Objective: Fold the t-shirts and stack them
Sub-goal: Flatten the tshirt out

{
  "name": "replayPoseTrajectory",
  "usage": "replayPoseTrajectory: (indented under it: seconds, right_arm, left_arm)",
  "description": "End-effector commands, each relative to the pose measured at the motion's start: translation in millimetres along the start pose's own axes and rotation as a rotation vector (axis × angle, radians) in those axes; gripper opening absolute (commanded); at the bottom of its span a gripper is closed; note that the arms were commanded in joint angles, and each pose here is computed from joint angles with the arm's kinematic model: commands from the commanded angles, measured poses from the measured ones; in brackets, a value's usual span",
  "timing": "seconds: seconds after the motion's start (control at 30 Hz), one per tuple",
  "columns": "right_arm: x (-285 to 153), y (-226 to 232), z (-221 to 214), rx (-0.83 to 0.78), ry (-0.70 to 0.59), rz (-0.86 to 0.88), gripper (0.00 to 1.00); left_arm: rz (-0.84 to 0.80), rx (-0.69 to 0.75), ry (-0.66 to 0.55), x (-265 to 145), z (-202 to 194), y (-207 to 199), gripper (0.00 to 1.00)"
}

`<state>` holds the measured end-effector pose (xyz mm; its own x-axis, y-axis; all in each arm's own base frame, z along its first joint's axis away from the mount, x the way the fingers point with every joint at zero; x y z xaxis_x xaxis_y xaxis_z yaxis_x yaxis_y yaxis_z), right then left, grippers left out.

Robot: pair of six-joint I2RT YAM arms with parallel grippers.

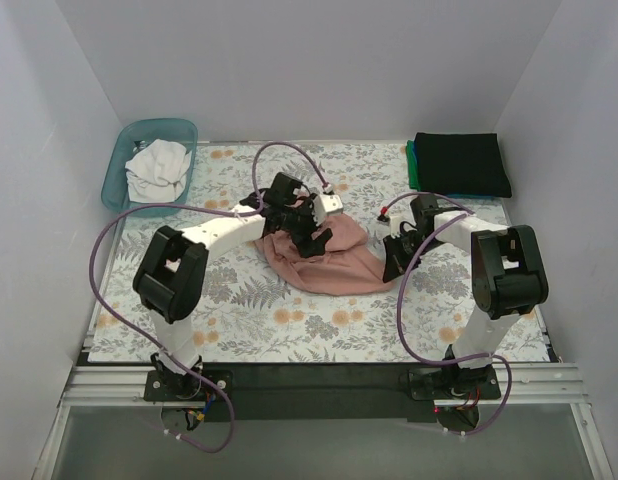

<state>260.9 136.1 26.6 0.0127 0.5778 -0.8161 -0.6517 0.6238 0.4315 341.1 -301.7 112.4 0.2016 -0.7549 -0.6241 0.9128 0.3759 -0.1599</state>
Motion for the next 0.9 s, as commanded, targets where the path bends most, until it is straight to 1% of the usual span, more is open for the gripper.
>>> replayPoseTrajectory:
  seconds: [0.0,0.03,0.1,0.13,0.17,0.2,0.27,0.3,0.37,0.4,0.43,0.47,0.5,0.53,0.57,0.6,0.63,0.67,0.7,0.73,0.77,0.8,0.87]
  right_arm:
    - [-3.0,-7.0,-14.5,0.008,0.031,-0.023,0.01]
    - [-3.7,-7.5,-15.6,0.017,0.032,-0.020,0.01]
    - [-5.6,-9.8,-16.0,0.021,0.026,-0.023,0.01]
    - [-6.4,-10.9,-17.0,0.025,0.028,-0.026,0.01]
    - [-7.1,-11.8,-17.4,0.025,0.027,-0.026,0.01]
    - [-9.2,-14.1,-17.8,0.029,0.023,-0.032,0.01]
    - [-11.5,-16.3,-20.4,0.028,0.028,-0.043,0.01]
    - [-13.5,-19.9,-21.0,0.032,0.024,-0.053,0.01]
    - [-17.1,-23.5,-21.9,0.031,0.025,-0.072,0.01]
    - [-20.4,-26.8,-22.4,0.040,0.021,-0.081,0.01]
    - [-23.5,-29.2,-21.8,0.042,0.019,-0.091,0.01]
    - [-27.5,-30.9,-20.1,0.034,0.012,-0.102,0.01]
    - [-31.9,-33.7,-20.6,0.038,0.008,-0.112,0.01]
    - [-36.0,-34.8,-22.8,0.043,0.015,-0.119,0.01]
    - [-41.7,-36.5,-20.6,0.020,0.008,-0.133,0.01]
    - [-48.4,-37.9,-24.5,0.021,0.017,-0.152,0.01]
    - [-50.1,-40.2,-27.6,0.017,0.029,-0.161,0.01]
    - [-54.4,-39.8,-30.5,0.005,0.035,-0.176,0.01]
    - [-57.3,-40.7,-34.1,-0.016,0.048,-0.184,0.01]
    - [-62.6,-39.2,-39.5,-0.023,0.069,-0.199,0.01]
    - [-64.6,-38.6,-41.9,-0.032,0.079,-0.205,0.01]
    - [-66.8,-37.5,-44.2,-0.044,0.087,-0.209,0.01]
    - [-72.9,-34.9,-48.2,-0.061,0.107,-0.219,0.01]
  left_arm:
    - [0.056,0.172,0.010,16.7,10.7,13.7,0.74]
    - [0.076,0.174,0.031,23.8,3.6,20.6,0.73]
    - [0.092,0.207,0.043,29.7,2.0,27.9,0.67]
    - [0.113,0.211,0.056,30.4,-0.1,32.7,0.59]
    - [0.125,0.220,0.065,30.5,-1.8,34.8,0.40]
    - [0.137,0.236,0.069,27.9,-1.8,36.2,0.30]
    - [0.176,0.242,0.058,16.7,3.4,39.8,0.17]
    - [0.194,0.245,0.023,4.6,13.7,37.7,0.01]
    - [0.220,0.206,-0.011,-15.0,20.0,42.6,0.00]
    - [0.242,0.178,-0.050,-33.9,28.9,40.1,0.00]
    - [0.256,0.168,-0.060,-44.2,30.5,42.1,0.00]
    - [0.290,0.145,-0.070,-62.0,29.5,51.5,0.00]
    - [0.309,0.133,-0.085,-81.7,32.5,49.8,0.00]
    - [0.318,0.103,-0.088,-94.9,27.8,50.0,0.00]
    - [0.346,0.065,-0.088,-115.4,19.9,61.1,0.00]
    - [0.354,0.031,-0.071,-139.3,6.8,57.2,0.00]
    - [0.339,0.020,-0.057,-145.5,1.0,46.2,0.00]
    - [0.354,0.013,-0.031,-159.8,-13.0,47.2,0.00]
    - [0.322,0.003,0.016,-168.4,-31.7,31.8,0.00]
    - [0.324,0.027,0.026,-183.7,-44.8,17.5,0.00]
    - [0.317,0.033,0.039,-190.8,-54.4,5.3,0.00]
    - [0.283,0.020,0.077,-195.2,-70.8,-11.8,0.00]
    - [0.237,0.031,0.093,-203.0,-90.8,-41.2,0.00]
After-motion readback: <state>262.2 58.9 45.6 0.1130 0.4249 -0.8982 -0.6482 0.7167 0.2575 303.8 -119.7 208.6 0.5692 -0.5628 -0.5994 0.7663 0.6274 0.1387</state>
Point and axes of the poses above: each gripper's point midway between its finger pads, its own x axis out along the fingers, its own y axis along the line the jaws close on, z = x × y, the point moved 1 cm from there along -x, back along the fingers, and after that the axes turned 10 degrees about -x, right-handed, at the moved point
